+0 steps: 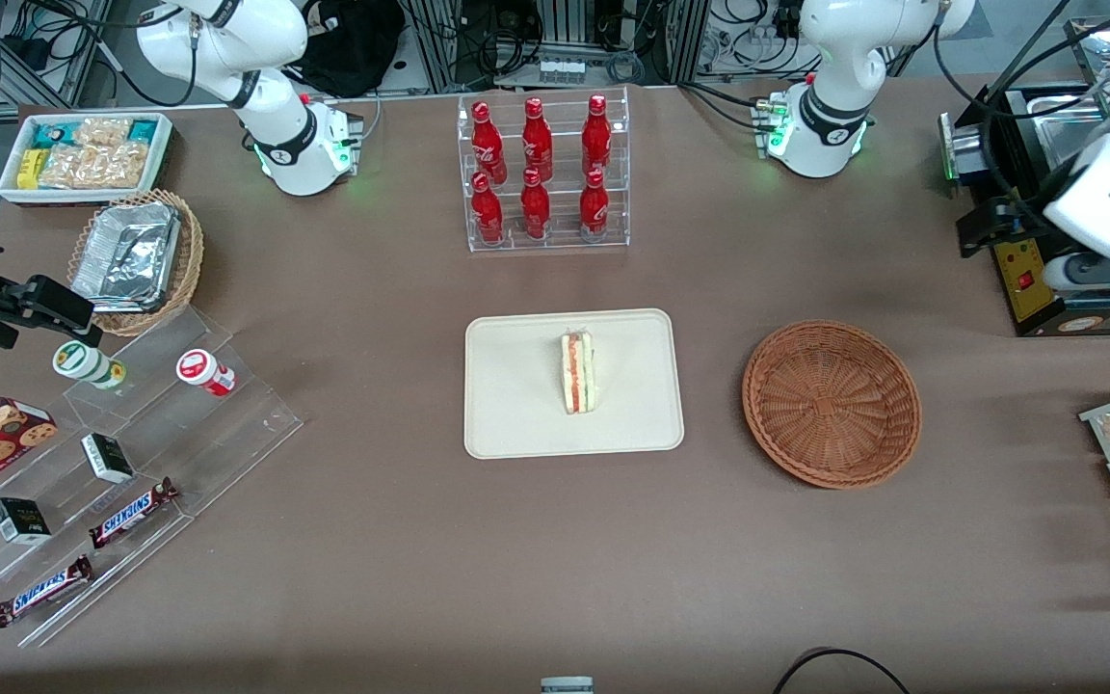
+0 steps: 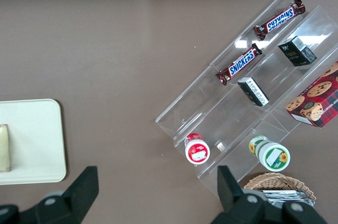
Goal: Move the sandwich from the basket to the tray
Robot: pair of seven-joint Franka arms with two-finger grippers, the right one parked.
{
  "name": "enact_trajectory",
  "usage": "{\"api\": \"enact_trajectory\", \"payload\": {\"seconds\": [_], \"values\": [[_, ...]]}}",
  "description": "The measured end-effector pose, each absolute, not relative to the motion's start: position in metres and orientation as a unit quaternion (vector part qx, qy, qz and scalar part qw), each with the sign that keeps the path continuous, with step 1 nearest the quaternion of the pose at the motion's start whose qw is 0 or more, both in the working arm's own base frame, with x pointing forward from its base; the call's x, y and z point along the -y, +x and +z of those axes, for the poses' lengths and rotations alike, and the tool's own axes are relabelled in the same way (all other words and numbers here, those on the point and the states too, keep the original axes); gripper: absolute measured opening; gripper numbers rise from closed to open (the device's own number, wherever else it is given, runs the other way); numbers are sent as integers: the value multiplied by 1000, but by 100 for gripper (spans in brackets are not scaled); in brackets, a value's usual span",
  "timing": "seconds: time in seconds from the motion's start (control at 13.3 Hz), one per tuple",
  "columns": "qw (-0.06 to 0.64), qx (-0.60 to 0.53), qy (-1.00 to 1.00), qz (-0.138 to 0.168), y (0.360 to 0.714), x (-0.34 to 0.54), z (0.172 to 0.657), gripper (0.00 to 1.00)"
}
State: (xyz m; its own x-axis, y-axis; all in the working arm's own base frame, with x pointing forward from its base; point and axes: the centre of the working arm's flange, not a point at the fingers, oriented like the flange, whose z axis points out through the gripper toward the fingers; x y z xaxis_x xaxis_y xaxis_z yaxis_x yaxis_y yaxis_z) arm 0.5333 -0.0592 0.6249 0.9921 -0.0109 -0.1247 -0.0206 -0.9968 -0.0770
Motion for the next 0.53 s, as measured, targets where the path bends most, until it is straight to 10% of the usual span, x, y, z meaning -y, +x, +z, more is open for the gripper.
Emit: {"api": "enact_trajectory", "payload": {"seconds": [0.53], "values": [[34, -14, -999, 18, 542, 78, 639, 100]]}}
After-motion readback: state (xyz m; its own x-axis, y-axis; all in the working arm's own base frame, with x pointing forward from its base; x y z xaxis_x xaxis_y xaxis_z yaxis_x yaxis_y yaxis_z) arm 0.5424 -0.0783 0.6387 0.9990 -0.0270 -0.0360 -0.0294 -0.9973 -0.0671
